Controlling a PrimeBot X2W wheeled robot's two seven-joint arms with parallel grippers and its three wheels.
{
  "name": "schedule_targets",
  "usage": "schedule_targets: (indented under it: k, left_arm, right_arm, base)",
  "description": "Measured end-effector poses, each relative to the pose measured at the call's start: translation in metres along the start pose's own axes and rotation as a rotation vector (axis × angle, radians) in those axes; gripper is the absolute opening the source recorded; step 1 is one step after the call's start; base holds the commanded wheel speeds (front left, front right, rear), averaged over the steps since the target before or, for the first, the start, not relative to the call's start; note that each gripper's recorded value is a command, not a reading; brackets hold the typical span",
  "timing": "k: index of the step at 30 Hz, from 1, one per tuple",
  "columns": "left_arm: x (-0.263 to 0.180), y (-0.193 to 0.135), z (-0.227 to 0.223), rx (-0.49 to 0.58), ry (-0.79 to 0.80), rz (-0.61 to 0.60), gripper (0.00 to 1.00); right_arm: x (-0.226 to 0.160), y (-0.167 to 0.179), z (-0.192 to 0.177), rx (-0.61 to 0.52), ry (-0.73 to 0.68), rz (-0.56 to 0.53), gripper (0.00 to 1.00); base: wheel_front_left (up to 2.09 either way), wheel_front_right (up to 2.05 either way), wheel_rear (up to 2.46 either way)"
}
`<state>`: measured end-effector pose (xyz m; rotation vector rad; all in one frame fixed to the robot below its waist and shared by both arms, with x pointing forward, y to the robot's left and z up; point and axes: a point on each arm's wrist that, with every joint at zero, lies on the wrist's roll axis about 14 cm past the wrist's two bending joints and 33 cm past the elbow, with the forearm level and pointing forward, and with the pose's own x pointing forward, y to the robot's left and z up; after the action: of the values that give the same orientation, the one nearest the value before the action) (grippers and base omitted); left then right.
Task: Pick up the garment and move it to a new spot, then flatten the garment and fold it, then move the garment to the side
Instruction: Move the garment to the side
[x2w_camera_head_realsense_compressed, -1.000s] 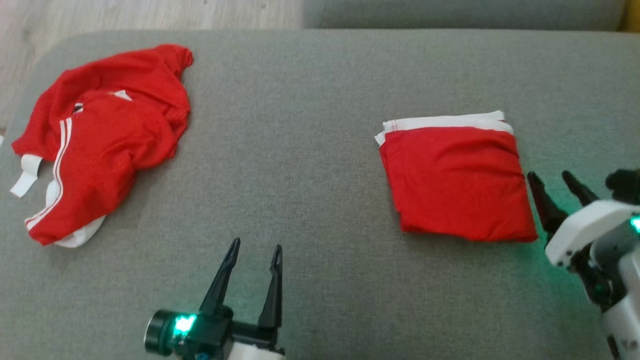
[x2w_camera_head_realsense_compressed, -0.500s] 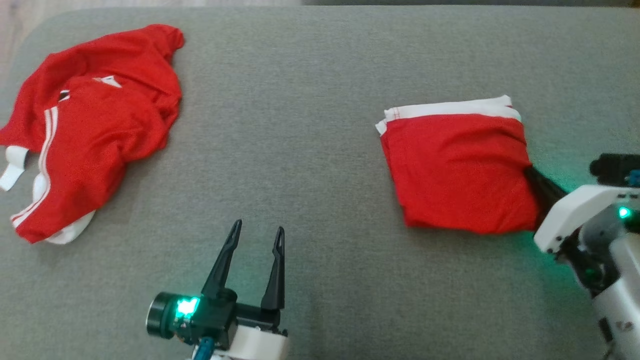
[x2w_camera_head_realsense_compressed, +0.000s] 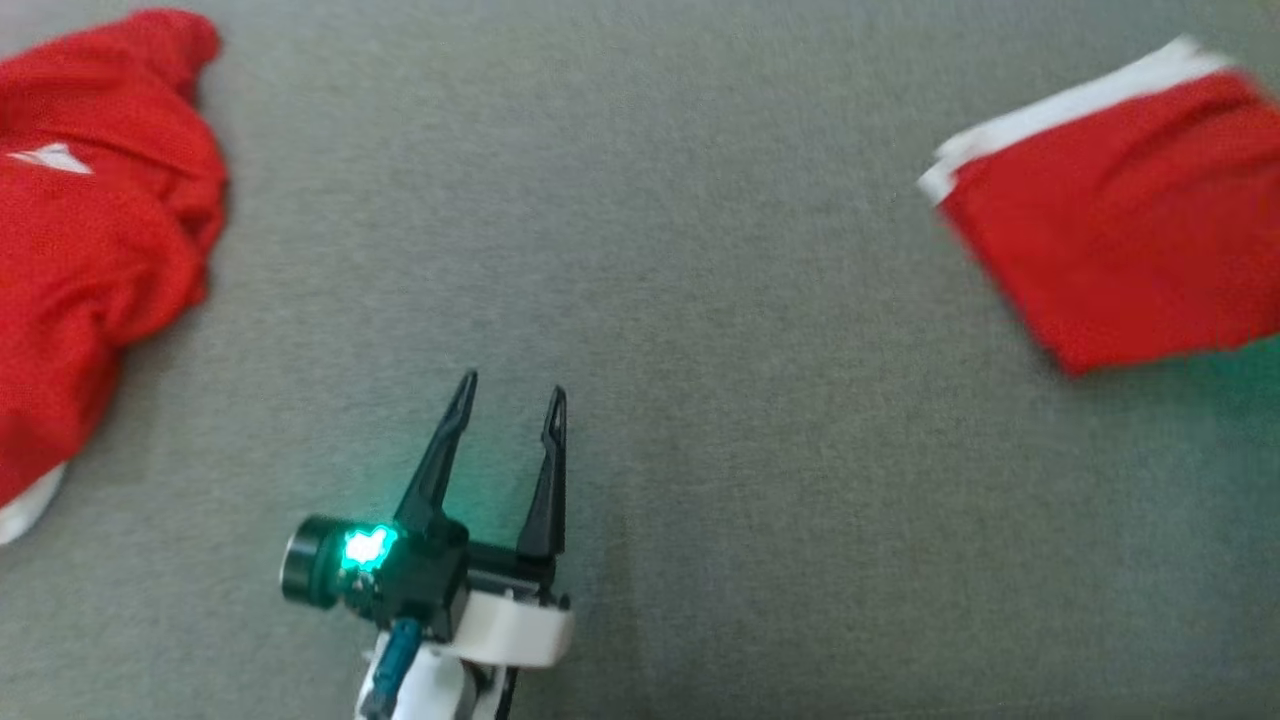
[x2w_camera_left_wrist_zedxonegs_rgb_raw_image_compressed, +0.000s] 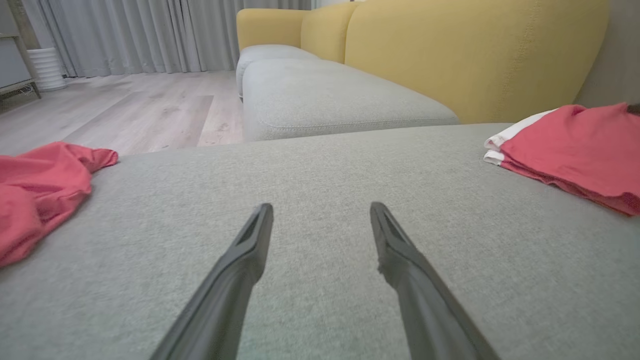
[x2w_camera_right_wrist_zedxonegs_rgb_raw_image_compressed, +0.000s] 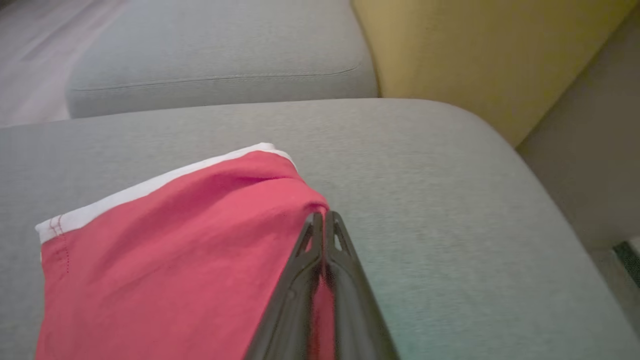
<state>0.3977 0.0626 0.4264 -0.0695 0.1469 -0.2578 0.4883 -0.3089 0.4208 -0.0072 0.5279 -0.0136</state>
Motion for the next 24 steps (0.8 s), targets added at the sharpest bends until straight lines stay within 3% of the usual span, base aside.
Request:
schedule_targets:
  k: [8,11,13,14,15,16,21,24]
  left_arm:
    - [0.037,-0.011,-0.015,-0.003,0.014,-0.071,1.0]
    - [0.041,-0.014,-0.018,-0.009,0.019,-0.085,1.0]
    - [0.043,-0.018,-0.023,-0.015,0.029,-0.098,1.0]
    - [0.044,-0.019,-0.023,-0.014,0.029,-0.101,1.0]
    - [0.044,-0.019,-0.022,-0.012,0.027,-0.101,1.0]
    - [0.045,-0.019,-0.021,-0.01,0.023,-0.102,1.0]
    - [0.04,-0.019,-0.01,0.002,0.001,-0.106,1.0]
    - [0.036,-0.018,0.0,0.013,-0.021,-0.099,1.0]
  right_arm:
    - [-0.008,-0.087,-0.004,-0.055,0.05,-0.233,0.0]
    - [-0.01,-0.091,-0.006,-0.041,0.059,-0.248,0.0]
    - [-0.013,-0.096,-0.003,-0.105,0.056,-0.27,0.0]
    - [-0.015,-0.099,0.001,-0.111,0.039,-0.285,0.37]
    - [-0.017,-0.102,0.005,-0.118,0.024,-0.3,0.95]
    - [-0.019,-0.104,0.008,-0.134,0.012,-0.314,1.0]
    - [-0.028,-0.104,0.026,-0.21,-0.083,-0.368,1.0]
    - [-0.028,-0.081,0.033,-0.232,-0.149,-0.333,1.0]
  base:
    - [0.0,0.0,0.0]
    - [0.0,0.0,0.0]
    - [0.0,0.0,0.0]
    - [0.0,0.0,0.0]
    - [0.0,0.0,0.0]
    - [0.0,0.0,0.0]
    - [0.0,0.0,0.0]
    - [0.0,0.0,0.0]
